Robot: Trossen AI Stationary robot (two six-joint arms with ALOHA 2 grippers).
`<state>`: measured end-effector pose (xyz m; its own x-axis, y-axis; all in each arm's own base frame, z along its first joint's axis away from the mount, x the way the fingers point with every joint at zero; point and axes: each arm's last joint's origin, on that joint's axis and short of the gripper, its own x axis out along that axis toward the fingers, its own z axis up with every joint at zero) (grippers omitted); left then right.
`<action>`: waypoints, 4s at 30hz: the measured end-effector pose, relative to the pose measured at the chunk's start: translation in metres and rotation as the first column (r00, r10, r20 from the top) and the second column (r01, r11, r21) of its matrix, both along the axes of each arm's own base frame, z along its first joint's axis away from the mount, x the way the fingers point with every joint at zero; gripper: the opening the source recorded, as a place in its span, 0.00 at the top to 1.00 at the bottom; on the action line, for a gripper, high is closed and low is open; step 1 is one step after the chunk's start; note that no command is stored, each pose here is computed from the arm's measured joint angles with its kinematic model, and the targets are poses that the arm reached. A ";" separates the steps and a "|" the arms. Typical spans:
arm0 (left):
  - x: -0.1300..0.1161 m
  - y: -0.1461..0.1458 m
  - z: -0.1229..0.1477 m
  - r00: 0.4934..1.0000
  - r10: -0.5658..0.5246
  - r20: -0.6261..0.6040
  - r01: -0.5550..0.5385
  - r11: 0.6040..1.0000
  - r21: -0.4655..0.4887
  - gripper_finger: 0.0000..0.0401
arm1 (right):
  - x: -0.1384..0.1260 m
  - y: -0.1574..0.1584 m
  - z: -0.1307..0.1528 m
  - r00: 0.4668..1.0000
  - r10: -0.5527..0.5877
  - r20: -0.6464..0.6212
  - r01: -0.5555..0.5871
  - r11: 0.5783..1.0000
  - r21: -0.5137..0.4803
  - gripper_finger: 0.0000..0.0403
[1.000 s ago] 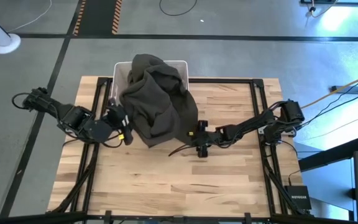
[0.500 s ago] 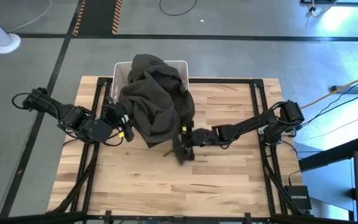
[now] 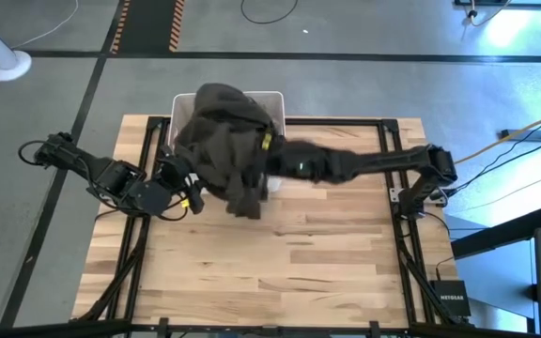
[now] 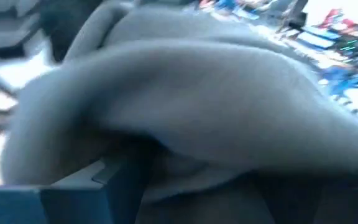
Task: Sort clothes
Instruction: Put the gray jacket into the white laundry bin
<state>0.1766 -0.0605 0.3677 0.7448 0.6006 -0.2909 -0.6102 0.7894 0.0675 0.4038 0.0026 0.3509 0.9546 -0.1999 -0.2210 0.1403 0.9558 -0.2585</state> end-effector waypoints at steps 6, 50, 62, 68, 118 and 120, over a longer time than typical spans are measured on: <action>0.001 0.002 0.000 1.000 0.010 -0.001 -0.010 1.000 0.000 0.49 | -0.002 -0.057 0.031 0.983 -0.135 0.125 0.129 0.990 0.055 0.31; -0.019 0.007 -0.015 0.999 0.000 -0.038 -0.005 0.992 -0.127 0.49 | -0.007 -0.023 0.011 0.975 0.191 -0.113 -0.178 0.977 0.117 0.31; -0.014 -0.001 0.001 0.994 -0.111 0.027 0.112 0.993 -0.042 0.49 | 0.034 -0.065 -0.047 0.963 -0.189 -0.192 0.162 0.976 -0.148 0.31; -0.027 -0.006 0.011 0.993 -0.079 0.084 0.075 0.996 0.047 0.49 | 0.021 -0.102 -0.062 0.904 -0.281 -0.321 0.290 0.957 -0.023 0.31; -0.032 -0.008 0.009 0.984 0.086 0.157 -0.103 0.989 0.102 0.49 | -0.122 0.052 0.012 0.709 -0.029 -0.704 0.129 0.988 0.089 0.31; -0.032 -0.008 0.008 0.984 0.086 0.156 -0.103 0.989 0.102 0.49 | -0.125 0.060 0.007 0.703 -0.025 -0.711 0.137 0.986 0.100 0.31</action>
